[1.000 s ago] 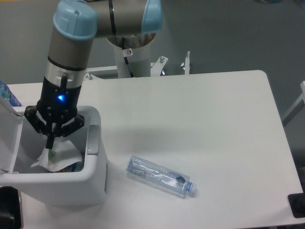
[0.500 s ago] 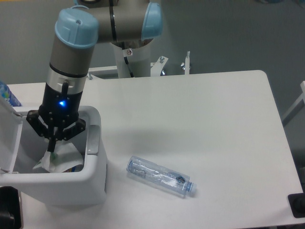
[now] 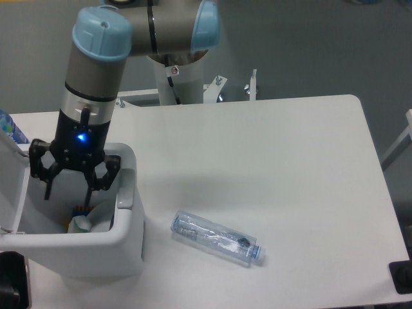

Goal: Place the trash in the trash can
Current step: 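Lower the tissue into the bin and open the gripper, then move the gripper to the cap end of the clear water bottle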

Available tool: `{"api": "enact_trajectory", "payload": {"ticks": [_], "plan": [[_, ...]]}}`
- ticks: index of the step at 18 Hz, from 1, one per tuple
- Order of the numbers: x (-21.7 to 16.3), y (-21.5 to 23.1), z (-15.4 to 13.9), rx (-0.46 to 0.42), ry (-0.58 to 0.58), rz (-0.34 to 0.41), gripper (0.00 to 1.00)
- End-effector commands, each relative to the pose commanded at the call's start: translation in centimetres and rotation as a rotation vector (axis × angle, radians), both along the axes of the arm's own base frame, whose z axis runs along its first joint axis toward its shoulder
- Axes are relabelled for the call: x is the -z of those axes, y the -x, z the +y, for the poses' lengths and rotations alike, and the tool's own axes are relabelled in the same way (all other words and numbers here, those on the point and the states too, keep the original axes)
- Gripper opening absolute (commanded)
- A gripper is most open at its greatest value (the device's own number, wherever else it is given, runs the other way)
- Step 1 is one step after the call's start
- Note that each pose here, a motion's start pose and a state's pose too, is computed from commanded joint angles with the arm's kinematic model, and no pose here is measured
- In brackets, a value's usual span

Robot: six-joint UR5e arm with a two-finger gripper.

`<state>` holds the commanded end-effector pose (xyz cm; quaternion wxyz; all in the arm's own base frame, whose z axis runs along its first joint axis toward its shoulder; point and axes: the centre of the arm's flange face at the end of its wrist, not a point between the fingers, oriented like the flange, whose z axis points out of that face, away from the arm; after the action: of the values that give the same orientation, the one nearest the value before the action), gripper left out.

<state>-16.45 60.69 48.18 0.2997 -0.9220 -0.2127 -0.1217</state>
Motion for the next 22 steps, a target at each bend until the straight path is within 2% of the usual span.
{"api": "enact_trajectory", "payload": {"ticks": [3, 5, 7, 11, 14, 20, 22], "plan": [[-0.4, 1.7, -0.7, -0.035, -0.004, 0.002, 1.00], [-2.4, 4.3, -2.6, -0.091, -0.033, 0.016, 1.00], [-3.8, 5.7, -3.2, -0.118, -0.053, 0.031, 1.00], [-6.6, 9.3, -4.4, -0.201, -0.068, 0.112, 1.00], [-8.1, 11.6, -5.3, -0.238, -0.086, 0.139, 1.00], [-7.5, 15.0, -7.1, -0.328, -0.070, 0.117, 1.00], [-6.8, 16.4, -7.9, -0.417, -0.035, 0.117, 1.00]]}}
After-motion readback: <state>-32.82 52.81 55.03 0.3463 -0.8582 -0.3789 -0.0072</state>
